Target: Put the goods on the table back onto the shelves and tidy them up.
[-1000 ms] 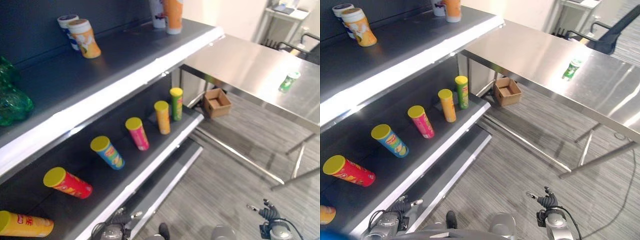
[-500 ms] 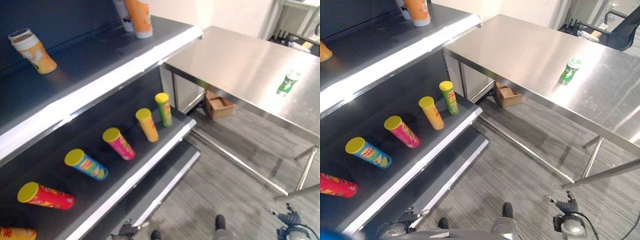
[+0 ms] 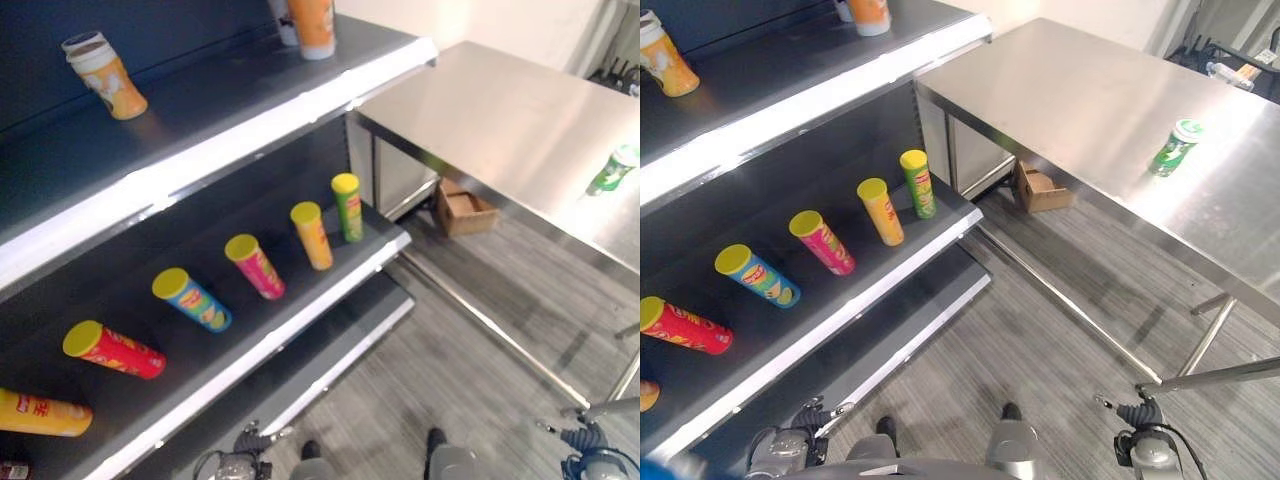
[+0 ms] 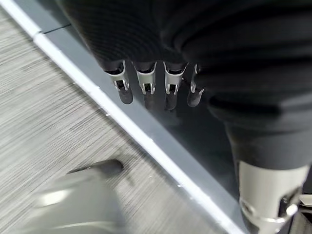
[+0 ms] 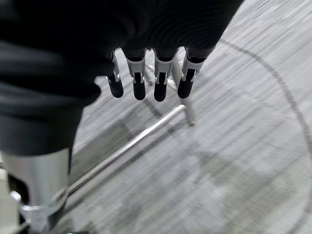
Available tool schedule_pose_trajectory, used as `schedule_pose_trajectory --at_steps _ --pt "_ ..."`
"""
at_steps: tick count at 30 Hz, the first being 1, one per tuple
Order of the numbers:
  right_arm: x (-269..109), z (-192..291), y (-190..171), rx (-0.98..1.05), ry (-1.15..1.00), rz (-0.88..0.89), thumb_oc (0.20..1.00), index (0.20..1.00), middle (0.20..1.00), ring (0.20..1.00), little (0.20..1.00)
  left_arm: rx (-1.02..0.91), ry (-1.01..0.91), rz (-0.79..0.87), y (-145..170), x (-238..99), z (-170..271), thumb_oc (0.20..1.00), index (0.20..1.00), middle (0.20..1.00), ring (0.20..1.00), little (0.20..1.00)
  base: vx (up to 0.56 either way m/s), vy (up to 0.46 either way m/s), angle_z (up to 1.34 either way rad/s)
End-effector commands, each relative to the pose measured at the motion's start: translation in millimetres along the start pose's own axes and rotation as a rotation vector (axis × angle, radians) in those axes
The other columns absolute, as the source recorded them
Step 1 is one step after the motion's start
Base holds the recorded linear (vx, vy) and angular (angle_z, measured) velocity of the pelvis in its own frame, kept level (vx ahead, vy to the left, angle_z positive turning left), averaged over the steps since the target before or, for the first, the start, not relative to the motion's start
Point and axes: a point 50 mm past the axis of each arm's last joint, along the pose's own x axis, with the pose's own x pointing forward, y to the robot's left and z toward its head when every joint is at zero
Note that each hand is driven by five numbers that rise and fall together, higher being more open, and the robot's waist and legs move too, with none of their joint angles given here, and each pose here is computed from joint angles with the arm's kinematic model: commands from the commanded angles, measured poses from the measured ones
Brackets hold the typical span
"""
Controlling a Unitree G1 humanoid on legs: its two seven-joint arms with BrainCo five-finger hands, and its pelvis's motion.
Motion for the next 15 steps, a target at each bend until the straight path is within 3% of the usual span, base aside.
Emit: schedule_pose_trajectory --at_steps 1,6,15 --pt "-2.5 -4.0 -15.1 -0.011 -0.013 -0.028 1.0 1.0 1.0 1.0 1.0 0.062 -0.059 0.021 15.2 3.5 18.0 1.0 1.0 1.0 1.0 1.0 0.04 -0.177 -0.18" --pt "-2.9 -5.2 -15.9 -0.004 -0.005 -0.04 1.0 1.0 1.0 1.0 1.0 0.092 -0.057 0.013 9.8 4.5 21.3 1.0 1.0 1.0 1.0 1.0 0.07 -0.167 0.06" --pt "-4.8 -8.7 0.2 -0.028 0.011 -0.023 1.0 1.0 1.0 1.0 1.0 0.101 -0.164 -0.003 2.3 5.8 52.2 1.0 1.0 1.0 1.0 1.0 0.09 0.044 -0.09"
